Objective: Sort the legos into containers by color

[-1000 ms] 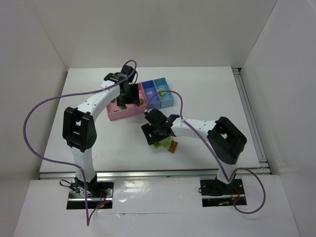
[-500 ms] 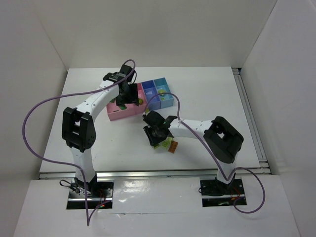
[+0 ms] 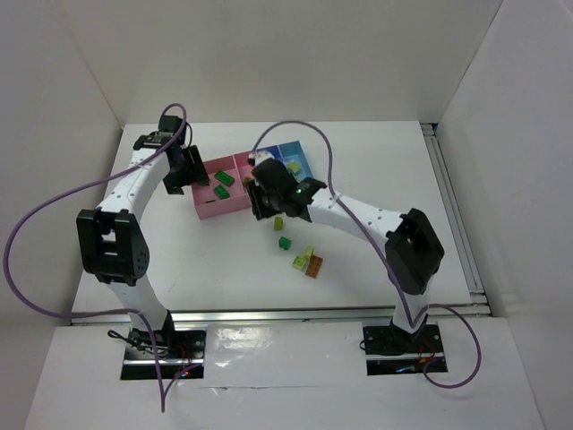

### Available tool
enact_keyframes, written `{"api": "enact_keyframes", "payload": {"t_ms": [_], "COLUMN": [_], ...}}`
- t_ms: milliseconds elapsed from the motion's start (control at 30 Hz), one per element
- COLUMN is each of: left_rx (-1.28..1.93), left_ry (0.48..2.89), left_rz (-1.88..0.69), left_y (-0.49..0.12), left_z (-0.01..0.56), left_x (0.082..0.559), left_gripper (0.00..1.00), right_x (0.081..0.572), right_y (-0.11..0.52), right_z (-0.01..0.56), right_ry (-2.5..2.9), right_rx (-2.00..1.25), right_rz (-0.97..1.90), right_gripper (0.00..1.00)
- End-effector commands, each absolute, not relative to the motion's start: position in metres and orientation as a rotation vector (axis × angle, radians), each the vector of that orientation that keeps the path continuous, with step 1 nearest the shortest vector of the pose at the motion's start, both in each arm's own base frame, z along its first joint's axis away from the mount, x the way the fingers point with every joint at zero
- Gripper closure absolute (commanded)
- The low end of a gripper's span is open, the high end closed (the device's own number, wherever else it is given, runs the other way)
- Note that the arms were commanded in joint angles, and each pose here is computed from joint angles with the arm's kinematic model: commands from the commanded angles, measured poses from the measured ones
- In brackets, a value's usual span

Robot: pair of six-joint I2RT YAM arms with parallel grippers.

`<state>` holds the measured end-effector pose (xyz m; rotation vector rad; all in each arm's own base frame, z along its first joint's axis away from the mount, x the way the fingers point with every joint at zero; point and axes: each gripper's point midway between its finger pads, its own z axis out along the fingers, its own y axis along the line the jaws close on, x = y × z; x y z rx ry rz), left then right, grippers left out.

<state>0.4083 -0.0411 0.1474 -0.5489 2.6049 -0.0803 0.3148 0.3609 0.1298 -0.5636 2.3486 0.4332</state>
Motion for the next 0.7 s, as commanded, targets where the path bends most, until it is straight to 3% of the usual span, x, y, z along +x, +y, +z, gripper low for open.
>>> {"api": "enact_keyframes", "payload": {"t_ms": [0,133,433,500,567,600,667], "left_rx": [-0.599,-0.635,-0.654,-0.642,-0.642,-0.639,-0.625], "left_ry": [2.573,2.558,2.531,2.534,2.534,2.536,2.530], "left_rz": [-0.154,-0.160,-0.217,-0.214,-0.214,-0.225,-0.225], "left_y": [-0.039,-0.036,-0.032,-0.032,-0.032,-0.033,-0.033], "left_z": [0.156,0.152,0.141,0.141,0.141,0.141,0.144], "left_x": [0.398,0.387,0.386,0.386,0.386,0.386,0.385], "left_gripper": [0.23,0.21,0.20,0.20,0.20,0.20,0.20], "right_x": [0.371,0.428,0.491,0.495,0.502,0.503,0.505], "right_y": [0.368,0.377,0.404,0.407,0.409,0.408,0.408], "right_z": [0.168,0.195,0.170,0.160,0.165,0.165,0.168], "right_ry": [2.218,2.142,2.095,2.097,2.081,2.085,2.084], "right_rx": [-0.470,-0.378,-0.328,-0.328,-0.323,-0.334,-0.328], "right_rz": [0.423,0.457,0.472,0.472,0.489,0.480,0.471], "right_gripper": [0.67,0.67,0.66,0.60,0.48,0.34,0.27]}}
